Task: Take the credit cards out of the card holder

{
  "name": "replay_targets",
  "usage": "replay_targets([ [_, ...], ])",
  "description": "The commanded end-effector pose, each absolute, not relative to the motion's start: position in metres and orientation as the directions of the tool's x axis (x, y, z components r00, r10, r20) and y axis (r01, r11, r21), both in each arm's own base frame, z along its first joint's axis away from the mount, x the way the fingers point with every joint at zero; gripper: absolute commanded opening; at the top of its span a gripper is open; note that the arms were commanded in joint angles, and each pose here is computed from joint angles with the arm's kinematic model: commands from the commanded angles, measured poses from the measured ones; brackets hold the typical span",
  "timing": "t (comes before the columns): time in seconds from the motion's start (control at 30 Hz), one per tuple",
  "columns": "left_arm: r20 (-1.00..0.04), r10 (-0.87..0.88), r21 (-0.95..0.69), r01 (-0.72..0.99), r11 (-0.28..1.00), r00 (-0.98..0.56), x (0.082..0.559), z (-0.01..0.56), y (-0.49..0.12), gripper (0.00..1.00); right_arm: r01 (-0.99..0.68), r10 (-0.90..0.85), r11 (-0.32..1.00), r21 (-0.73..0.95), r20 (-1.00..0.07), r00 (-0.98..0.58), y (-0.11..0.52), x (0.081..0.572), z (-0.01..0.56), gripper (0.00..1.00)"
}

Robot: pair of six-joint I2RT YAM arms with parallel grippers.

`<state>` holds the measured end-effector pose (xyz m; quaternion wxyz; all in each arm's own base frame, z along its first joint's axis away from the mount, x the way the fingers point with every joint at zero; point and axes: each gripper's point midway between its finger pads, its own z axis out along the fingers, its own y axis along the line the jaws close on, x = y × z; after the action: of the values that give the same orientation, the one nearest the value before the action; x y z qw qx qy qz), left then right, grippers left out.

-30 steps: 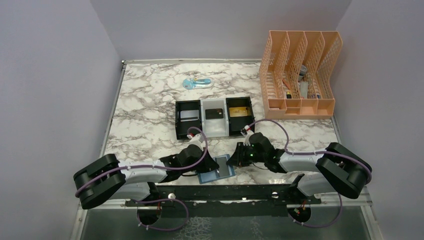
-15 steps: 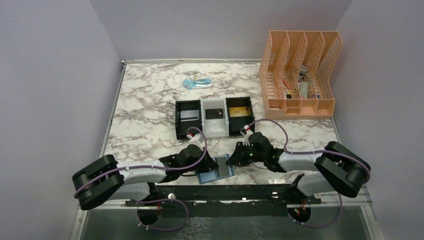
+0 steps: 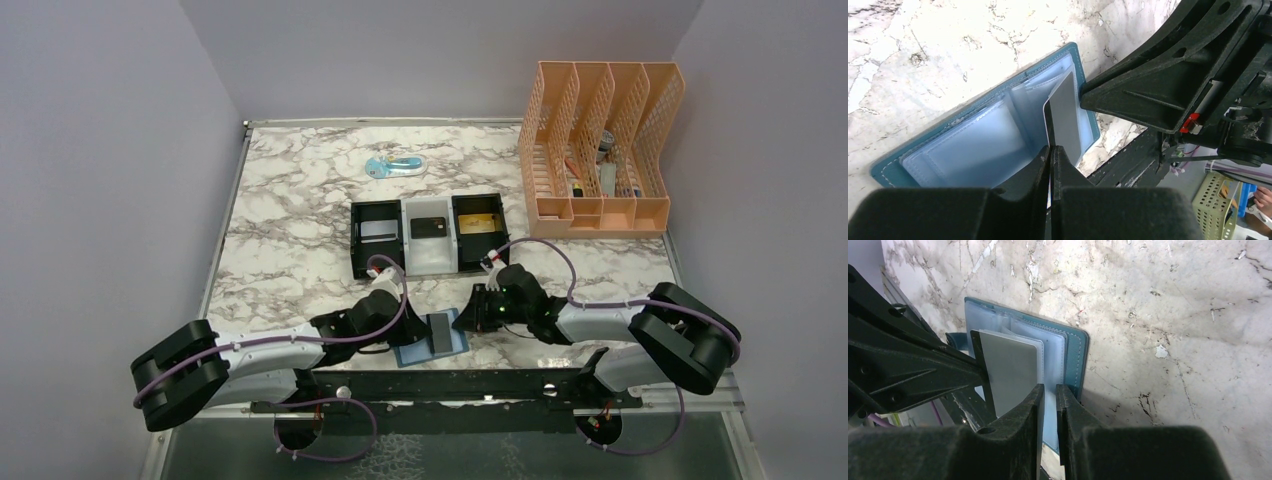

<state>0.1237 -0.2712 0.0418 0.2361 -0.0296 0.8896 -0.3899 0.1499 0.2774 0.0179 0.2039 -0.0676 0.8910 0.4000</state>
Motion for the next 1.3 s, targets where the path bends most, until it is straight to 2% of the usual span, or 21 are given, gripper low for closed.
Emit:
replay_targets([
  [0.0,-0.424,-0.252,-0.689,0.129,0.714,-0.870,0.129,0.044,-0.267,0.05,-0.226,-0.020,0.789,0.571,-0.343,-0.939,0.245,0.131,-0.023,0.16],
  [0.13,-0.429,-0.255,-0.688,0.130,0.714,-0.867,0.129,0.045,-0.265,0.05,-0.274,-0.039,0.753,0.598,-0.374,-0.926,0.254,0.134,-0.008,0.17],
  [0.37,-0.424,-0.248,-0.686,0.130,0.716,-0.871,0.129,0.041,-0.267,0.05,-0.420,-0.064,0.589,0.690,-0.479,-0.876,0.283,0.136,0.048,0.19],
  [0.47,-0.425,-0.246,-0.684,0.130,0.717,-0.871,0.129,0.040,-0.266,0.05,-0.465,-0.088,0.496,0.734,-0.490,-0.867,0.298,0.130,0.065,0.19],
  [0.53,-0.424,-0.247,-0.685,0.130,0.717,-0.871,0.129,0.041,-0.267,0.05,-0.458,-0.095,0.479,0.749,-0.474,-0.875,0.303,0.129,0.065,0.20],
  [0.7,-0.424,-0.246,-0.685,0.131,0.717,-0.872,0.129,0.041,-0.267,0.05,-0.418,-0.142,0.534,0.735,-0.409,-0.901,0.305,0.128,0.035,0.20],
  [0.8,-0.431,-0.248,-0.678,0.129,0.724,-0.868,0.130,0.041,-0.265,0.04,-0.347,-0.139,0.646,0.680,-0.342,-0.930,0.293,0.131,0.006,0.20],
  [0.9,-0.443,-0.266,-0.663,0.113,0.740,-0.856,0.133,0.040,-0.259,0.03,-0.292,-0.086,0.723,0.626,-0.338,-0.937,0.276,0.136,-0.008,0.20],
  [1.0,-0.452,-0.282,-0.664,0.108,0.740,-0.846,0.135,0.041,-0.256,0.03,-0.279,-0.073,0.737,0.616,-0.338,-0.938,0.269,0.133,-0.011,0.20],
  [1.13,-0.441,-0.278,-0.701,0.133,0.701,-0.854,0.133,0.045,-0.265,0.20,-0.283,-0.098,0.720,0.634,-0.310,-0.946,0.271,0.126,-0.017,0.20],
  [1.27,-0.399,-0.256,-0.732,0.138,0.667,-0.880,0.126,0.043,-0.277,0.29,-0.252,-0.085,0.717,0.650,-0.277,-0.957,0.273,0.123,-0.024,0.19],
])
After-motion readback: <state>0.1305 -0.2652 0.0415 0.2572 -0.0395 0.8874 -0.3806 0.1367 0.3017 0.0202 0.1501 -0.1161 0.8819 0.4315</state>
